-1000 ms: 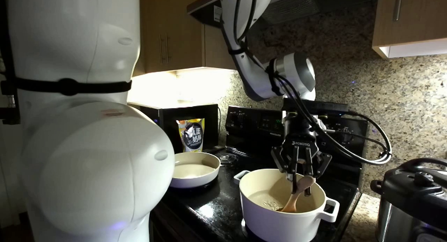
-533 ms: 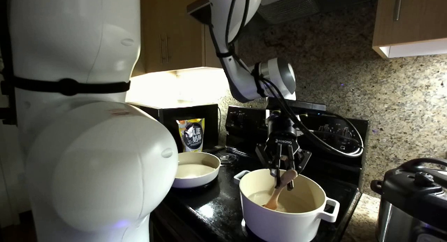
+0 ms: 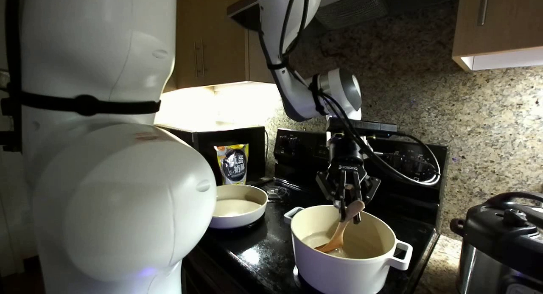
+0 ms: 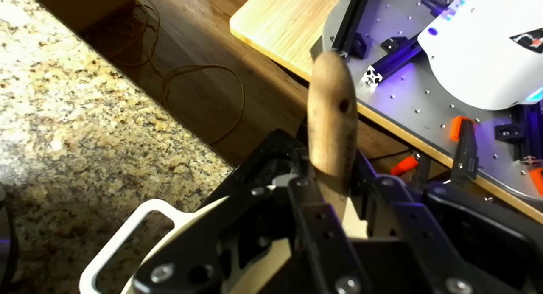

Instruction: Hold the wooden spoon and stir inside the pot.

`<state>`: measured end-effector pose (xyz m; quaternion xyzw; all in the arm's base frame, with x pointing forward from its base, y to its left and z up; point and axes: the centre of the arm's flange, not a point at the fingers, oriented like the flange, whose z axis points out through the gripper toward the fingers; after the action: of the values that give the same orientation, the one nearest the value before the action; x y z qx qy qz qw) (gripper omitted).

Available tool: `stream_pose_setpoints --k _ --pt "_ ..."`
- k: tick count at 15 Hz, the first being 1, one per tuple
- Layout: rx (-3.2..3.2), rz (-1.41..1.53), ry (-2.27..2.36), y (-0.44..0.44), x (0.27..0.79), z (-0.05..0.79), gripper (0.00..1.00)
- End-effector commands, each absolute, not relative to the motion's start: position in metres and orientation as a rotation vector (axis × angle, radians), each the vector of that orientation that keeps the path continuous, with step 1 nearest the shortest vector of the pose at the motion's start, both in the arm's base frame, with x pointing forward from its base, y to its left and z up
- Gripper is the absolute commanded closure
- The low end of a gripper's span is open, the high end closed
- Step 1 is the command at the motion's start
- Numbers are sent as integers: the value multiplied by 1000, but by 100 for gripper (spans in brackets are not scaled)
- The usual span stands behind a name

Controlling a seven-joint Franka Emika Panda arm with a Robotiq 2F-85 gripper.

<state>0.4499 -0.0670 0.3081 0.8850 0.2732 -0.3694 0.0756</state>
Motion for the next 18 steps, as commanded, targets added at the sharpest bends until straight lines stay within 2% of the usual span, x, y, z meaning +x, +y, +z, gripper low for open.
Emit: stream_pose_setpoints --k 1,9,18 --pt "2725 -1021 730 -83 449 313 92" --pt "2781 -1058 679 -117 421 304 92" --pt "2728 -1070 831 -62 437 297 92"
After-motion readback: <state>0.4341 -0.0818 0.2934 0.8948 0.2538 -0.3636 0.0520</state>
